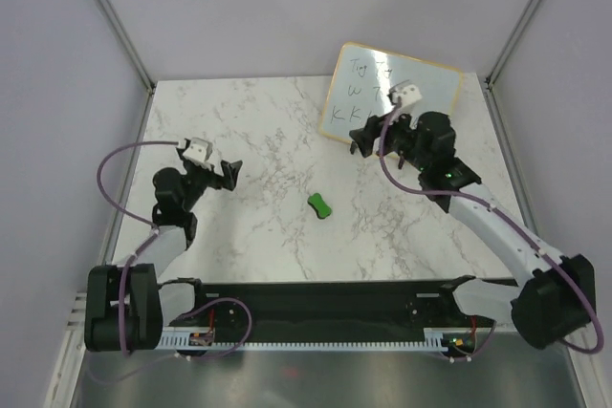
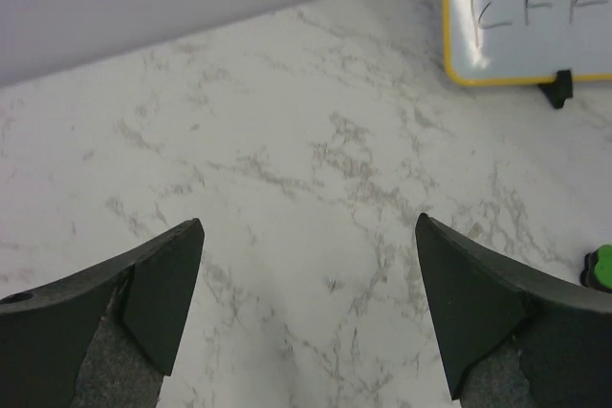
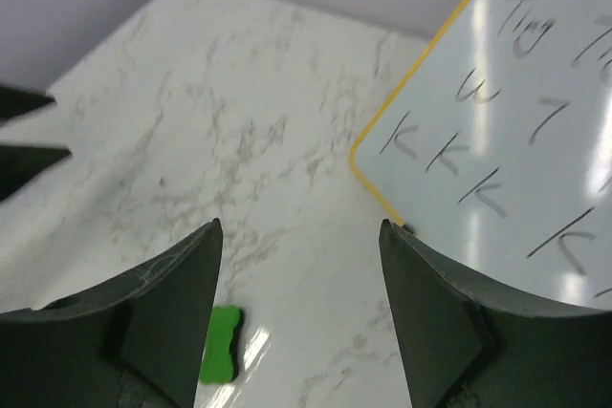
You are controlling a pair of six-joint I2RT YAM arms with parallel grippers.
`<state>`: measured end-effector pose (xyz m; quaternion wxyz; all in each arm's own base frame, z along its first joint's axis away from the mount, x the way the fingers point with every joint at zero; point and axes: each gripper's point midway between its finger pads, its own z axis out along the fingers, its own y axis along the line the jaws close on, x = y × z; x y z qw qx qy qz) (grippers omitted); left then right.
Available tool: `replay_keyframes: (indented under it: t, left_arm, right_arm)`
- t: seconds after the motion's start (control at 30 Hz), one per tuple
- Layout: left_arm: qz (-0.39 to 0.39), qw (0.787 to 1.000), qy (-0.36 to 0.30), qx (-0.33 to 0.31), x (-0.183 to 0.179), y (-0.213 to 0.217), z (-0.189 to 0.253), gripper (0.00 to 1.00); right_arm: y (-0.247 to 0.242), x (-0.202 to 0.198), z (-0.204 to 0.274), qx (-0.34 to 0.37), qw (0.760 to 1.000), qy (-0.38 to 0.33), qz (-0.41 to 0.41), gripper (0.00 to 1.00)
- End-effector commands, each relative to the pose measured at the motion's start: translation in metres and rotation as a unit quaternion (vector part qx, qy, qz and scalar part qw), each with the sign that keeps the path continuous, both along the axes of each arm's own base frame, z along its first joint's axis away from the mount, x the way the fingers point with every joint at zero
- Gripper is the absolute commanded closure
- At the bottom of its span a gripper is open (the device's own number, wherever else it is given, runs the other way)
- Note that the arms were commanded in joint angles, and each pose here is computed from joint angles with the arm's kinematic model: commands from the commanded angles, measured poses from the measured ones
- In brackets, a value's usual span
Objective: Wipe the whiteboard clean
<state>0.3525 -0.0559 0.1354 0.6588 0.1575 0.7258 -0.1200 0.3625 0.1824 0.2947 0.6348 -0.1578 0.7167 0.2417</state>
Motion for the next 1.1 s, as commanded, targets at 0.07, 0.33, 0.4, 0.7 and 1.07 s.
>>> replay_keyframes:
  t: [0.07, 0.33, 0.4, 0.7, 1.07]
  left_arm:
    - [-0.089, 0.995, 0.048, -0.027, 0.014, -0.031, 0.071, 0.02]
    - [-0.212, 0.965, 0.146, -0.056, 0.036, -0.086, 0.105, 0.11]
    - [-0.219, 0.960, 0.161, -0.066, 0.041, -0.093, 0.103, 0.11]
    - [-0.219, 0.958, 0.176, -0.061, 0.059, -0.095, 0.087, 0.11]
    - [-0.238, 0.950, 0.190, -0.069, 0.065, -0.110, 0.079, 0.12]
  right_arm:
    - [0.042, -0.010, -0.071, -0.098, 0.987, 0.127, 0.010, 0.25]
    - [0.105, -0.050, -0.158, -0.222, 0.942, 0.245, 0.062, 0.17]
    - [0.118, -0.057, -0.181, -0.254, 0.924, 0.275, 0.075, 0.17]
    - [0.139, -0.056, -0.226, -0.295, 0.893, 0.333, 0.075, 0.21]
    - [0.129, -0.065, -0.256, -0.326, 0.871, 0.357, 0.085, 0.35]
